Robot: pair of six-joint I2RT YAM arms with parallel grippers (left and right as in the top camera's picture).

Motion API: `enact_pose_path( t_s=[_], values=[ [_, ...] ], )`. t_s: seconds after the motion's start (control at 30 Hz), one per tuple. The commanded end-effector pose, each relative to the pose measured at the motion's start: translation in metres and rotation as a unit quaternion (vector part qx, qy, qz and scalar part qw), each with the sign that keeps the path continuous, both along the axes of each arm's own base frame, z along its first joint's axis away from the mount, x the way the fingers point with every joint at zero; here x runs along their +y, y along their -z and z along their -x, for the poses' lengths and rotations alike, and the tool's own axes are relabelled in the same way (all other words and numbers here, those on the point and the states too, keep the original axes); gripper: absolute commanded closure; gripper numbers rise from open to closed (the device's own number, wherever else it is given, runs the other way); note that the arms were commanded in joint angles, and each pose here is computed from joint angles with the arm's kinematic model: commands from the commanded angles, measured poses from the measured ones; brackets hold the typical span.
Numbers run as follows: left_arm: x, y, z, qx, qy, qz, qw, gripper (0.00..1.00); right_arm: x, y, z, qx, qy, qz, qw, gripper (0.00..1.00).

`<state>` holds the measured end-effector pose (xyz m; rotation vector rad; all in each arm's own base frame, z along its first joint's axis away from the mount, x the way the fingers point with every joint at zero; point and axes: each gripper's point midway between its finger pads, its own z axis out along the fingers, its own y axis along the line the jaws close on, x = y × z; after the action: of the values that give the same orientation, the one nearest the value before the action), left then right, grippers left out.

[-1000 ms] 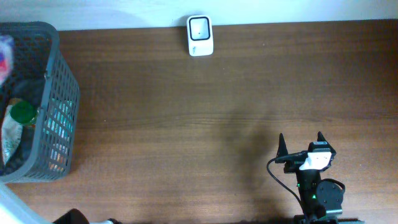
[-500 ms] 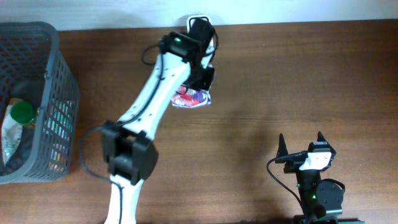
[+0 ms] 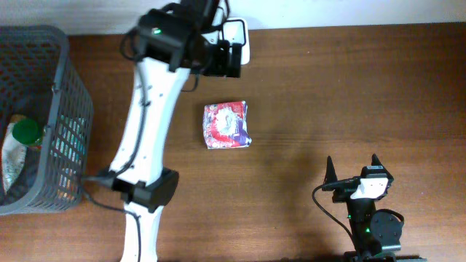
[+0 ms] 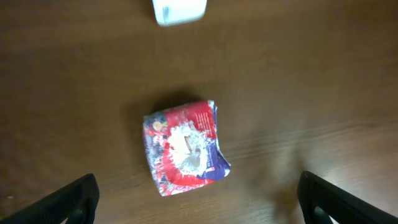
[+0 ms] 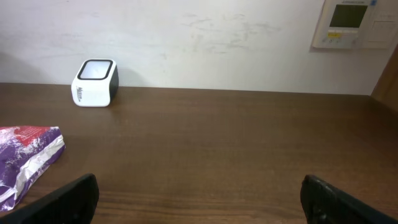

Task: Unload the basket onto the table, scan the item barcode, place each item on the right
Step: 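Place the tissue pack on the table centre and release, then reach into the basket and grasp the white tube with the left gripper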

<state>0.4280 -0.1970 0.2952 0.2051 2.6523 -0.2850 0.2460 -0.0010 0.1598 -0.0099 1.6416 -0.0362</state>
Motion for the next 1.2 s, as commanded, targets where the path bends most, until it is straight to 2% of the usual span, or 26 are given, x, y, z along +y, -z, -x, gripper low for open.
enact_pose_path(
  t_s=[0.0, 0.1, 0.3, 0.53, 0.6, 0.73, 0.77, 0.83, 0.97, 1.03, 1.07, 1.13, 1.17],
  values=[
    [0.048, -0.068, 0.015, -0.082, -0.039, 0.011, 0.996, 0.01, -0.003, 0.004, 0.000, 0.003, 0.008, -0.002, 1.000, 0.01],
    [0.100, -0.107, 0.026, -0.128, -0.094, 0.021, 0.987, 0.01, -0.003, 0.004, 0.000, 0.003, 0.008, -0.002, 1.000, 0.01],
    [0.175, -0.146, 0.047, -0.180, -0.175, 0.014, 0.968, 0.01, -0.003, 0.004, 0.000, 0.003, 0.008, -0.002, 1.000, 0.01],
    [0.313, -0.171, 0.092, -0.215, -0.363, -0.038, 0.906, 0.01, -0.003, 0.004, 0.000, 0.003, 0.008, -0.002, 1.000, 0.01],
    [0.347, -0.156, 0.100, -0.185, -0.407, -0.049, 0.893, 0.01, -0.003, 0.004, 0.000, 0.003, 0.008, -0.002, 1.000, 0.01],
    [0.385, -0.104, 0.108, -0.090, -0.454, -0.057, 0.885, 0.01, -0.003, 0.004, 0.000, 0.003, 0.008, -0.002, 1.000, 0.01],
    [0.402, -0.091, 0.118, -0.064, -0.480, -0.073, 0.872, 0.01, -0.003, 0.004, 0.000, 0.003, 0.008, -0.002, 1.000, 0.02],
    [0.418, -0.064, 0.123, -0.020, -0.502, -0.071, 0.862, 0.00, -0.003, 0.004, 0.000, 0.003, 0.008, -0.002, 1.000, 0.01],
    [0.436, 0.003, 0.110, 0.046, -0.506, -0.072, 0.858, 0.00, -0.003, 0.004, 0.000, 0.003, 0.008, -0.002, 1.000, 0.01],
    [0.449, 0.041, 0.119, 0.089, -0.532, -0.101, 0.836, 0.00, -0.003, 0.004, 0.000, 0.003, 0.008, -0.002, 1.000, 0.01],
    [0.452, 0.059, 0.122, 0.104, -0.534, -0.100, 0.833, 0.05, -0.003, 0.004, 0.000, 0.003, 0.008, -0.002, 1.000, 0.01],
    [0.458, 0.082, 0.132, 0.131, -0.542, -0.097, 0.825, 0.25, -0.003, 0.004, 0.000, 0.003, 0.008, -0.002, 1.000, 0.01],
    [0.461, 0.090, 0.136, 0.138, -0.545, -0.096, 0.821, 0.25, -0.003, 0.004, 0.000, 0.003, 0.008, -0.002, 1.000, 0.01]
  ],
)
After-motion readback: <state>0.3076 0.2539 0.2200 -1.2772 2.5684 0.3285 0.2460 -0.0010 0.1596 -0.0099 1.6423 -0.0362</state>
